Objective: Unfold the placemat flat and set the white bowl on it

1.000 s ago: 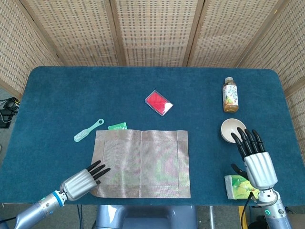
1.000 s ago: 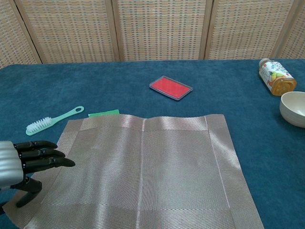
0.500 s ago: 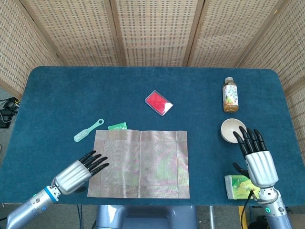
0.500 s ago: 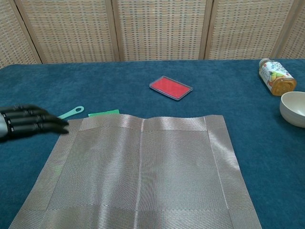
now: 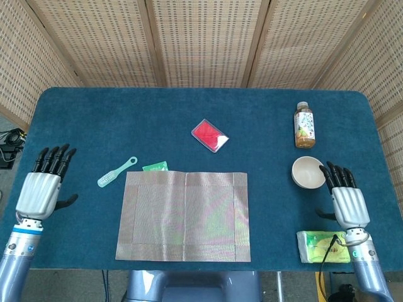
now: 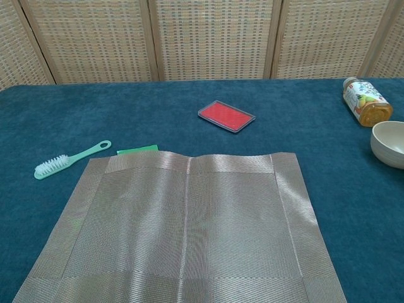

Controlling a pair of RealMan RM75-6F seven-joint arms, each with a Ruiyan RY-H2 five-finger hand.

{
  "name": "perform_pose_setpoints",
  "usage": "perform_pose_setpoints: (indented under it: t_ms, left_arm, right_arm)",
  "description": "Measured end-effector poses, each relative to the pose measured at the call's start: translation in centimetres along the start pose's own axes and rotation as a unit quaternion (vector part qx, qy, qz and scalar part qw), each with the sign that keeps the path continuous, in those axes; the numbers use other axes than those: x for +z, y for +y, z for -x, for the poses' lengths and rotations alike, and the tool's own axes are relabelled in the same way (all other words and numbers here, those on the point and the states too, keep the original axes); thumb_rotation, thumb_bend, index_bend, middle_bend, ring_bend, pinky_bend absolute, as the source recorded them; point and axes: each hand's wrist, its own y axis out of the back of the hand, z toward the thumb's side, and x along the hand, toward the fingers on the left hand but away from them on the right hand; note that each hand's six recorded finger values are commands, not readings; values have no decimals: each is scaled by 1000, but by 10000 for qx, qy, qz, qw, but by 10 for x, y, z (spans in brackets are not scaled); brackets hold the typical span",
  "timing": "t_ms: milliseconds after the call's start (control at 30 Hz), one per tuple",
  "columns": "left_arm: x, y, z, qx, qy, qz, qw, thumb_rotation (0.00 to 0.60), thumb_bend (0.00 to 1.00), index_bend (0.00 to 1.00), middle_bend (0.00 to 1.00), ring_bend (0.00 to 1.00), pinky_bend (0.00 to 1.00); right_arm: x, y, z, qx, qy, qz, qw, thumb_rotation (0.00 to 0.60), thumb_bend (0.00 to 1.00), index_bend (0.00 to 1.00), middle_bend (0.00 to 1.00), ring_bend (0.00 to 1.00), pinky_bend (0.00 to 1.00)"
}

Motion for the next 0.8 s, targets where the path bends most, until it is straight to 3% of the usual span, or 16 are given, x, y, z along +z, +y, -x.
perform_pose_setpoints:
  t_ms: [200, 600, 800]
  left_arm:
    - [-15, 2, -4, 49, 312, 82, 9995, 600, 0, 0, 0, 0, 0]
    - [-27, 5, -9, 52, 435, 258, 9987, 600, 0, 0, 0, 0, 0]
    - [-29, 7, -9, 79, 462, 313, 9984, 600, 0, 0, 0, 0, 0]
  right_arm:
    - [-8, -19, 32, 521, -270, -157, 9982, 600, 0, 112, 0, 0, 0]
    - [-8, -52, 69, 696, -504, -299, 9958, 600, 0, 337, 0, 0, 0]
    - [-10, -61, 76, 714, -552, -457, 9949, 600, 63, 371, 0, 0, 0]
